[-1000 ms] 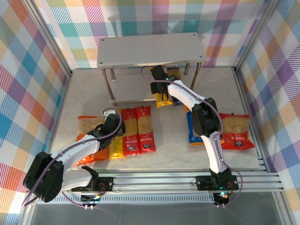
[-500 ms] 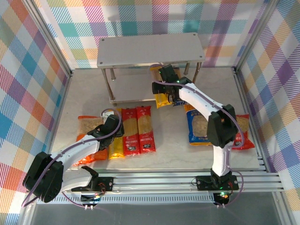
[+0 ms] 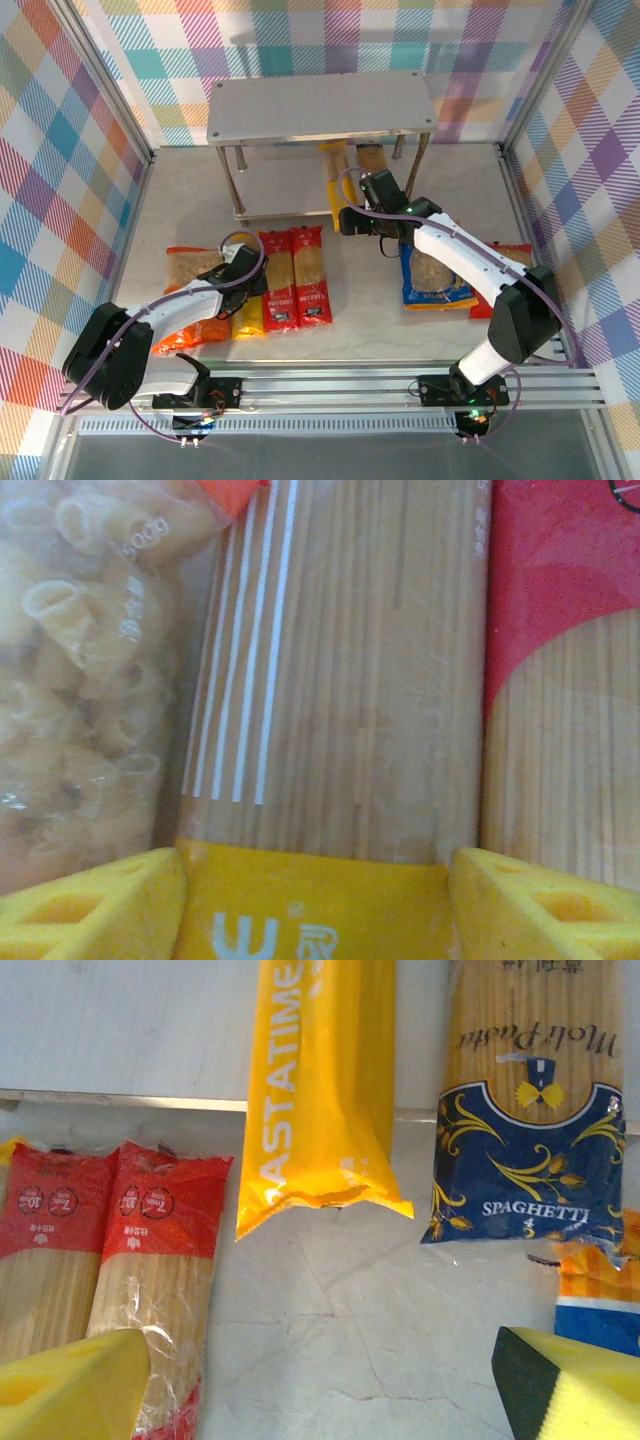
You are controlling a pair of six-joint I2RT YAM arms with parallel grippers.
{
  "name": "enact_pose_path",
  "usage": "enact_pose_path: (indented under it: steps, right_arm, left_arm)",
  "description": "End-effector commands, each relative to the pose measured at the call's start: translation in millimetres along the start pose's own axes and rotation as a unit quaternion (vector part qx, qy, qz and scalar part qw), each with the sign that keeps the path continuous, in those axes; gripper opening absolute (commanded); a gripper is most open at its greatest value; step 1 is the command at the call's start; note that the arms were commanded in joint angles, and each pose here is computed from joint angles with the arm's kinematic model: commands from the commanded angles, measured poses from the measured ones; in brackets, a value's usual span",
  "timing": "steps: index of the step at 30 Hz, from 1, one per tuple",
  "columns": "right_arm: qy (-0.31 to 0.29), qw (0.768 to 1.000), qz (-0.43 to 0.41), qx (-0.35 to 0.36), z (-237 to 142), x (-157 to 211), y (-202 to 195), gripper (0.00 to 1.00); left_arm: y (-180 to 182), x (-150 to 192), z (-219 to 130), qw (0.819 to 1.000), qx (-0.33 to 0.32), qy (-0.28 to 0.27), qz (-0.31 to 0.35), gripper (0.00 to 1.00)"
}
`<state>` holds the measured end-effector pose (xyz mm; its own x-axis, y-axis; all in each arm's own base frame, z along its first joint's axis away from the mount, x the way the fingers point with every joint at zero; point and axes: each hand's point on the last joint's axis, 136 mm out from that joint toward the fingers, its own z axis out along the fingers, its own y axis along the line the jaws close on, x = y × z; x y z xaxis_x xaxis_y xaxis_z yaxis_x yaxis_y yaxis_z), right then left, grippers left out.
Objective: Place and organize the pasta boxes and bags onto the shelf
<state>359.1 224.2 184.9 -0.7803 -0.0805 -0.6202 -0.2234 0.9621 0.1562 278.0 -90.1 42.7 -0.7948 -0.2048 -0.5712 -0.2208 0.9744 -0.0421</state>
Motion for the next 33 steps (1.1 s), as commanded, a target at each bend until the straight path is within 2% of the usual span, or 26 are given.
enact_pose_path:
  steps: [1,5,12,21,22,25,27,30,33]
  right_arm:
    - [-0.002,1.0,0.008,0.001,-8,2,-3,0.89]
    - [-0.004,1.0,0.007,-0.001,-9,2,-2,0.89]
    - [0.001,1.0,0.007,-0.001,-5,5,-2,0.89]
    - [0.008,1.0,0.003,0.002,-1,11,-5,0.91]
    - [0.008,1.0,0.003,0.001,0,11,-4,0.91]
    - [0.008,1.0,0.002,0.0,0,11,-4,0.91]
    - [0.009,1.0,0.003,0.001,0,12,-4,0.91]
    - [0.011,1.0,0.001,0.004,-2,14,-6,0.91]
    - [0.009,1.0,0.002,0.004,-3,14,-7,0.91]
  left_arm:
    - [-13,-4,1,1.0,0.01,0.006,-0.02,0.7]
    - [-13,1,7,1.0,0.001,0.021,-0.022,0.8]
    - [-10,21,20,0.997,-0.019,0.067,-0.015,0.8]
    - [7,20,10,0.997,-0.052,0.062,-0.009,0.84]
    - [8,21,10,0.997,-0.054,0.063,-0.007,0.84]
    - [12,22,12,0.996,-0.063,0.064,-0.006,0.71]
    - [20,22,13,0.995,-0.074,0.066,-0.012,0.69]
    - [27,23,15,0.994,-0.073,0.075,-0.036,0.79]
    - [27,25,17,0.993,-0.068,0.082,-0.044,0.81]
